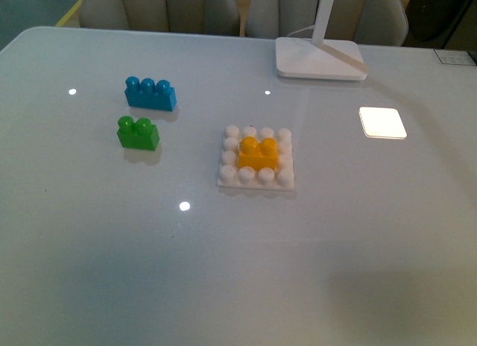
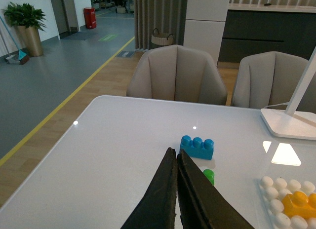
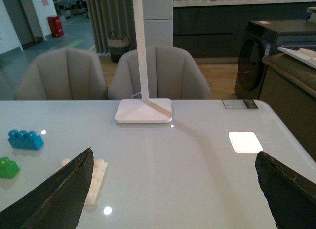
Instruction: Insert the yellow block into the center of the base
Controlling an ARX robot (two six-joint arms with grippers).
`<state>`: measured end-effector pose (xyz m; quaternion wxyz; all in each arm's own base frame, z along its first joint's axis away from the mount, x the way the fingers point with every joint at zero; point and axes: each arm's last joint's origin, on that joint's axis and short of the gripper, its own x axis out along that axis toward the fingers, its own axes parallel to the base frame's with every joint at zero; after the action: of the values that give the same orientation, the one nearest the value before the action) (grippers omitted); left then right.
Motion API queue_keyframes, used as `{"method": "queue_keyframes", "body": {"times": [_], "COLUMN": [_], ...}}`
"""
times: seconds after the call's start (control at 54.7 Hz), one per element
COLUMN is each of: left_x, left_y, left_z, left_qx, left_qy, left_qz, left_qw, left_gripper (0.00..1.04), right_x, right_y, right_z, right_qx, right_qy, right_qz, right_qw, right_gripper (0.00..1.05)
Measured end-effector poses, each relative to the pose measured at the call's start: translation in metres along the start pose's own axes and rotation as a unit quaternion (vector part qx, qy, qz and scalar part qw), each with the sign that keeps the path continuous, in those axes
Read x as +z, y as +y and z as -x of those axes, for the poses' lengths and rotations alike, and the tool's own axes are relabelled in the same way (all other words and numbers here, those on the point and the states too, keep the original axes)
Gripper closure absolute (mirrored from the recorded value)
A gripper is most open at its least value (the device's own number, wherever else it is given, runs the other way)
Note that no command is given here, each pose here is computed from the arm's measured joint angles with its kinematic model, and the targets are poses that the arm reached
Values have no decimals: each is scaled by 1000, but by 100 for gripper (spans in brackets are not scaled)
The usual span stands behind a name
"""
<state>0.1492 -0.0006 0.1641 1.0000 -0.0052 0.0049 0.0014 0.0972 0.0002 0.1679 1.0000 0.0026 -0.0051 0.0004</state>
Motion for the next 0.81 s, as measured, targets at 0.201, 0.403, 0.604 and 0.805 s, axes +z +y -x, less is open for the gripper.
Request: {"method": "queue_keyframes", "body": {"times": [0.201,0.403,0.604,0.805], "left_x": [1,5,6,6], "left_y": [0,0,0,0], "left_z": [11,20,30,35], "left_qx": [-3,-4,-4,-4], "left_qy": [-2,-9,-11,-11], "left_qz": [0,0,0,0], "left_qw": [1000,1000,1000,1000], "left_gripper": [102,102,102,102], "right_x": [0,0,0,0], "right_y": [0,0,0,0], "right_z": [0,0,0,0], "right_qx": [0,0,0,0], "right_qy": [0,0,0,0], "right_qz": [0,0,0,0], "right_qw": [1000,1000,1000,1000], "right_gripper": [9,9,9,9]}}
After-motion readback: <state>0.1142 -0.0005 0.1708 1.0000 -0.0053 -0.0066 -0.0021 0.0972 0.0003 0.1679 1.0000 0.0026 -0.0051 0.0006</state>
